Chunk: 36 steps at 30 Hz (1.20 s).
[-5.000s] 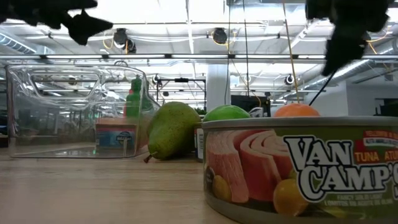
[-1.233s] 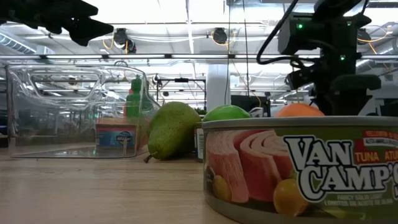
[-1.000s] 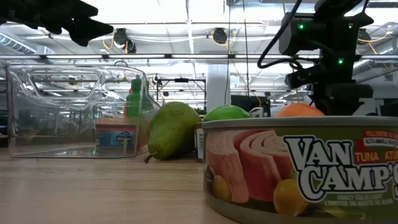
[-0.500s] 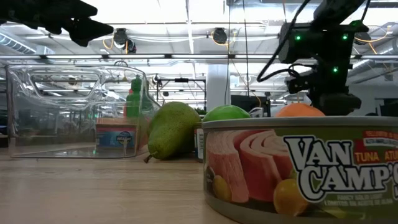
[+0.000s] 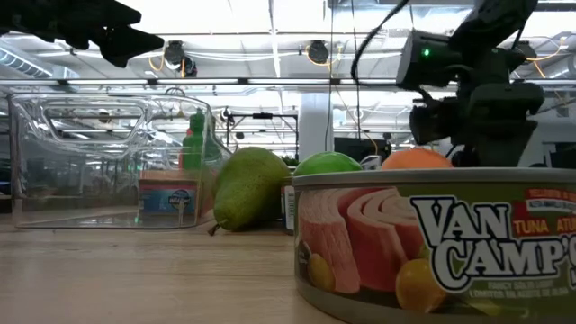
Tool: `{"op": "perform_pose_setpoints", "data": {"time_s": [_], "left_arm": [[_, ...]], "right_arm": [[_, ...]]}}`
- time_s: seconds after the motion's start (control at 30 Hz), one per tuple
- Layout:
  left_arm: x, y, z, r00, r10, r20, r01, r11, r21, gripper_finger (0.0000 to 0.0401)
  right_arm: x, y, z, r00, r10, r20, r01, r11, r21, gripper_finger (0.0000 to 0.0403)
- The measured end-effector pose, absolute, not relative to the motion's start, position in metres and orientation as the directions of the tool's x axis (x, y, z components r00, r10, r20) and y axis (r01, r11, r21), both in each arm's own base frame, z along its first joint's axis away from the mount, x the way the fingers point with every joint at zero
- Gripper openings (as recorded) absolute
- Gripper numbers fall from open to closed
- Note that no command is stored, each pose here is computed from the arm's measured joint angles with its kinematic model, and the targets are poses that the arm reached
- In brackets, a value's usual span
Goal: Pick & Place Food Item
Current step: Put the green tuna can into the bottom transparent bin
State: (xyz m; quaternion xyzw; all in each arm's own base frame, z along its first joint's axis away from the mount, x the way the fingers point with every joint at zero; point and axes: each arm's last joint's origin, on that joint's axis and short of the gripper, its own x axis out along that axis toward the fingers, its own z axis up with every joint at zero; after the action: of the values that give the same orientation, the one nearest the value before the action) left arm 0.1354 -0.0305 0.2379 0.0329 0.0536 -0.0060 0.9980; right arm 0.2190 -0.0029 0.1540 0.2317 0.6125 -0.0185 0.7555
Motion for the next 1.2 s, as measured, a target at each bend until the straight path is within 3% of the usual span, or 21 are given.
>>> {"op": "perform_pose_setpoints", "data": {"time_s": [0.23,0.6,0.8,1.2], "left_arm": [[0.135,-0.030,0.238,0.994,-0.008,-0.107,0.015,0.998,0.065,0.0326],[0.135,-0.030,0.238,0.994,-0.004,-0.107,0.011,0.997,0.070,0.0306],[0.135,-0.030,0.238,0.994,-0.004,-0.107,0.011,0.998,0.068,0.0316],[0.135,-0.030,0.238,0.994,-0.005,-0.107,0.012,0.998,0.065,0.0325]], "right_arm": [[0.219,-0.001,0.156,0.257,0.157,-0.953,0.285,0.931,0.230,0.0308],[0.218,0.000,0.171,0.200,0.163,-0.966,0.292,0.931,0.218,0.0308],[0.214,-0.001,0.171,0.165,0.144,-0.976,0.286,0.940,0.187,0.0308],[0.201,-0.007,0.153,0.118,-0.065,-0.991,0.246,0.969,-0.035,0.0308]]}}
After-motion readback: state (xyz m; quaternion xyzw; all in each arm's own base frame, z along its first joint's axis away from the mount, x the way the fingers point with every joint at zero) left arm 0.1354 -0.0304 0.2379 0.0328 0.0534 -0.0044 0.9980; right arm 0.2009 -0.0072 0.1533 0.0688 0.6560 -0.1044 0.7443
